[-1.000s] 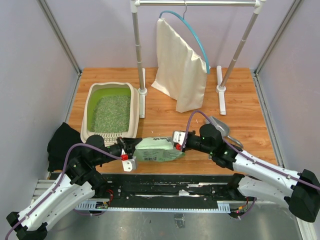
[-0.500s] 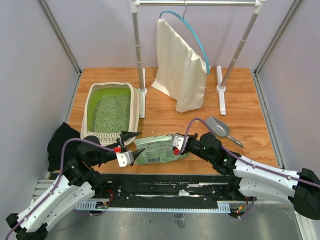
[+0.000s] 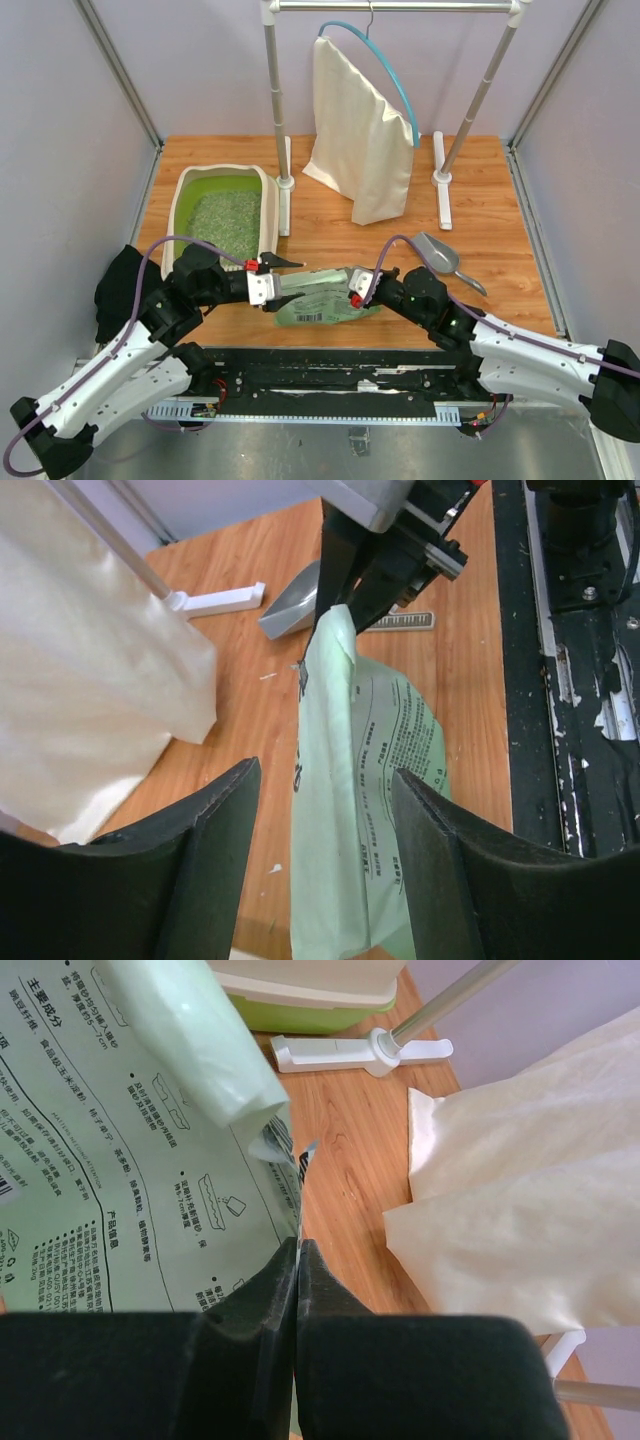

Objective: Fill the litter box with clean litter
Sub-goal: Close the cat litter bag at the center of the board.

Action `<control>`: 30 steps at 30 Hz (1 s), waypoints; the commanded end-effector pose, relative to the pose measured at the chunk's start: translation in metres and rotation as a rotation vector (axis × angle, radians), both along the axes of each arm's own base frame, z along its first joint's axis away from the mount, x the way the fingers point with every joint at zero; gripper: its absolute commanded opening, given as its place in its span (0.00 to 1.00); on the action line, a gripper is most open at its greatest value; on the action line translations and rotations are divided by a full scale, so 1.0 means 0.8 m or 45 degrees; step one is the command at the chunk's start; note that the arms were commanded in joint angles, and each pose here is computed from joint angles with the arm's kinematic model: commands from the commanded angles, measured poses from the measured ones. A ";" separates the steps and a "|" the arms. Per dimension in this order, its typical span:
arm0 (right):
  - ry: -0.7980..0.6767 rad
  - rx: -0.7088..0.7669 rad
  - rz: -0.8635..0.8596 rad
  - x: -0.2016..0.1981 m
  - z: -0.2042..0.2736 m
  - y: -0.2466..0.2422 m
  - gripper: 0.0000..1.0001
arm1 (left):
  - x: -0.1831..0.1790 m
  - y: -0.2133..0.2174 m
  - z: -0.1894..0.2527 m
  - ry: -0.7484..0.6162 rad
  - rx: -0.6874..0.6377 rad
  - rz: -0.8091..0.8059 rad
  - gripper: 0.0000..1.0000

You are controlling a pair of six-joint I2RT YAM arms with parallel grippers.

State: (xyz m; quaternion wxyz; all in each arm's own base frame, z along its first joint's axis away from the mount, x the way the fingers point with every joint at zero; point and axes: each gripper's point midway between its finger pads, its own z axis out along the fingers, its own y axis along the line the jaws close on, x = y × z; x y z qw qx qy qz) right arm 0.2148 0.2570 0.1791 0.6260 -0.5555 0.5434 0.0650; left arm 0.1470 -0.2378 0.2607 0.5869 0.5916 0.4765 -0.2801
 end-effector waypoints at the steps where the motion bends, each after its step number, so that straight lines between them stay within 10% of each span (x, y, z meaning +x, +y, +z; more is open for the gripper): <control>1: -0.030 0.101 -0.036 0.000 0.019 -0.004 0.01 | 0.008 -0.010 0.012 0.055 -0.041 0.040 0.59; 11: -0.022 0.100 -0.043 -0.004 0.019 -0.011 0.01 | 0.038 -0.037 -0.017 -0.090 0.120 0.251 0.53; 20: 0.053 0.094 0.008 -0.021 0.013 -0.015 0.01 | 0.046 -0.024 -0.036 -0.376 0.182 0.298 0.10; 30: 0.076 0.097 0.007 -0.027 0.010 -0.022 0.01 | 0.045 -0.020 -0.039 -0.442 0.204 0.280 0.35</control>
